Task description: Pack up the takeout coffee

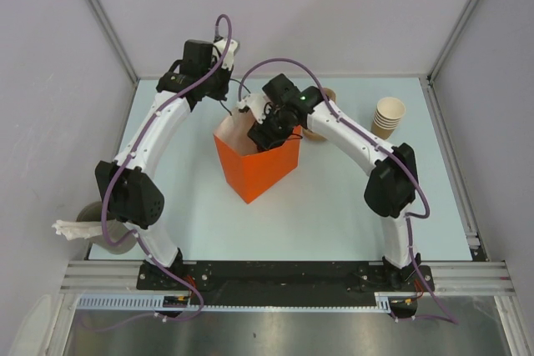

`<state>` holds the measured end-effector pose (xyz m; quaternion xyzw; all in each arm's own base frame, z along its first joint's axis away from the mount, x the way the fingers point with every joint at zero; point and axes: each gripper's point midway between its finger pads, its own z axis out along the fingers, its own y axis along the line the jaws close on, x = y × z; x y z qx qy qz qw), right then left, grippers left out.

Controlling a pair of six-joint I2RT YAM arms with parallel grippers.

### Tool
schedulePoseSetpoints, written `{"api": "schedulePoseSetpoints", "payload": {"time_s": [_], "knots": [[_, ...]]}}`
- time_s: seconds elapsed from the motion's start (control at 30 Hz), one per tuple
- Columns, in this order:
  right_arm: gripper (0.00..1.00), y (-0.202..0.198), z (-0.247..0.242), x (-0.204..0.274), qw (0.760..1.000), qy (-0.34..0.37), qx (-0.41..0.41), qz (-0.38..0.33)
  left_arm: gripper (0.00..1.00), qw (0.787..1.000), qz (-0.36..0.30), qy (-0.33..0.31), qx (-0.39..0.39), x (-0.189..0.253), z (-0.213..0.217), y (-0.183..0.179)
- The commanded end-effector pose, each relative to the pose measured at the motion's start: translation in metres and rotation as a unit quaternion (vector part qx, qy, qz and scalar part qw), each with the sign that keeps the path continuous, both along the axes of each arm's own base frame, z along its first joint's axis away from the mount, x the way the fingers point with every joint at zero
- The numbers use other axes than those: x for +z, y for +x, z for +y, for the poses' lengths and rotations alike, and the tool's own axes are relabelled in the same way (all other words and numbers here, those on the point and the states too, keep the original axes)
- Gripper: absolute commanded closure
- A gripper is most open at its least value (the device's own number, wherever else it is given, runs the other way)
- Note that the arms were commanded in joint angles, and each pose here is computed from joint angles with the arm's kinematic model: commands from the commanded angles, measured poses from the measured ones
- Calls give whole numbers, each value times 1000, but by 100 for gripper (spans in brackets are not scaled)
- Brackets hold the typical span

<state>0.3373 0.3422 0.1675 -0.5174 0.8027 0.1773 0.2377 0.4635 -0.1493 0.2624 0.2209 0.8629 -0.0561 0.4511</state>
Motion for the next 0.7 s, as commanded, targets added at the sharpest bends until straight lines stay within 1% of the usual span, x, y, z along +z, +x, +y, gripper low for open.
{"api": "schedulePoseSetpoints", "payload": {"time_s": [0.0,0.03,0.1,0.13,0.17,0.23,0.3,0.33,0.43,0.5,0.6,0.67], "knots": [[17,5,5,62,996,59,-6,-67,86,1000,-21,-4,-7,18,-5,4],[12,8,5,70,994,69,-10,-79,85,1000,-21,-5,-7,18,-5,4],[9,9,3,87,992,82,-13,-97,82,1000,-22,-4,-9,19,-5,4],[5,10,4,94,990,91,-16,-106,80,1000,-22,-6,-9,20,-5,4],[4,12,2,99,989,97,-18,-111,76,1000,-22,-5,-10,19,-5,3],[2,9,1,115,986,113,-18,-124,72,1000,-21,-6,-11,19,-6,3],[1,7,0,126,983,123,-18,-133,69,1000,-23,-7,-11,21,-6,3],[0,6,-1,130,982,127,-18,-135,66,1000,-22,-7,-12,20,-6,3],[0,2,-1,139,980,139,-15,-143,61,1000,-22,-8,-13,20,-7,3],[0,1,-2,144,979,144,-15,-146,58,1000,-23,-9,-15,22,-8,2],[0,-1,-5,155,976,152,-15,-156,45,1000,-24,-10,-17,23,-8,1],[0,-1,-7,162,974,156,-16,-166,41,999,-28,-11,-20,26,-9,0]]}}
